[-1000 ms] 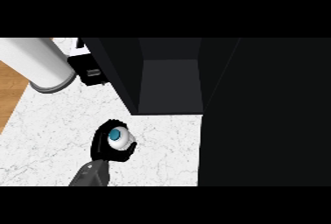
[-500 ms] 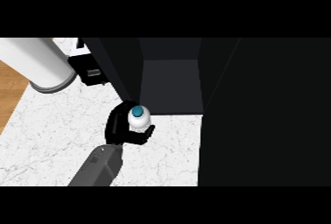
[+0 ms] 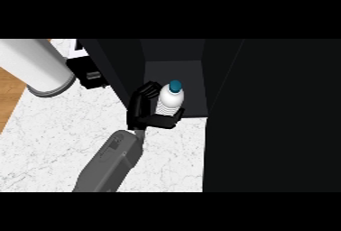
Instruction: Pick up the bottled water, place it into the cabinet and close the cabinet
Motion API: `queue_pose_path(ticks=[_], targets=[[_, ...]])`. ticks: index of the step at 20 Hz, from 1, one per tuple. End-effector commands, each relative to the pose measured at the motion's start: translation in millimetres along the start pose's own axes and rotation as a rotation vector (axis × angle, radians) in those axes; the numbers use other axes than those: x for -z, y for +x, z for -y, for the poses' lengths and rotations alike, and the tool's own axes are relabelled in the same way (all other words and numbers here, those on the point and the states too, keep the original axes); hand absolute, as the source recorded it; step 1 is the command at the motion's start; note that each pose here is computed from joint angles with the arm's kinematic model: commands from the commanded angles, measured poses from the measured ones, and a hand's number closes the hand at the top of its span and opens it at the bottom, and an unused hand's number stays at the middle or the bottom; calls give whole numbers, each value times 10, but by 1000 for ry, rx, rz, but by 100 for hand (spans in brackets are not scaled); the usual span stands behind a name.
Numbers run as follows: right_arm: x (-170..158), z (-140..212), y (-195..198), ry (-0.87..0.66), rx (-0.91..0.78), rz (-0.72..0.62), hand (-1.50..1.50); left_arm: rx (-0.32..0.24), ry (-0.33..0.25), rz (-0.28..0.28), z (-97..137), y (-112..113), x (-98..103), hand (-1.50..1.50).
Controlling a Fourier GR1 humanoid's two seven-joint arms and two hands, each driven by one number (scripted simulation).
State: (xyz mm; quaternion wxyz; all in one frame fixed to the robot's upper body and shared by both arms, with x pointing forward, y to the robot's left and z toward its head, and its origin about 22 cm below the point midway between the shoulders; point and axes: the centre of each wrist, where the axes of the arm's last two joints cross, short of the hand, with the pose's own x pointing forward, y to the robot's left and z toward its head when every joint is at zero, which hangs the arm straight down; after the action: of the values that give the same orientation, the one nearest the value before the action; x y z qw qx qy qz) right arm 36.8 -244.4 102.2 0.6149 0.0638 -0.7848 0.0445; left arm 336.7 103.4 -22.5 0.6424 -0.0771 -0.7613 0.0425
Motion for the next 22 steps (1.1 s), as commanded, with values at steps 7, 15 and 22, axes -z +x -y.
queue_pose_path(ticks=[7, 15, 22], targets=[[66, 122, 72, -3, 23, 48, -150, 123, 81, -28, 417, 444, 653, 150], [25, 162, 54, 27, 26, 54, -150, 377, 84, -19, 264, 249, 760, 150], [38, 199, 107, 34, 34, 56, -150, 385, 254, -102, 81, 268, 895, 150]])
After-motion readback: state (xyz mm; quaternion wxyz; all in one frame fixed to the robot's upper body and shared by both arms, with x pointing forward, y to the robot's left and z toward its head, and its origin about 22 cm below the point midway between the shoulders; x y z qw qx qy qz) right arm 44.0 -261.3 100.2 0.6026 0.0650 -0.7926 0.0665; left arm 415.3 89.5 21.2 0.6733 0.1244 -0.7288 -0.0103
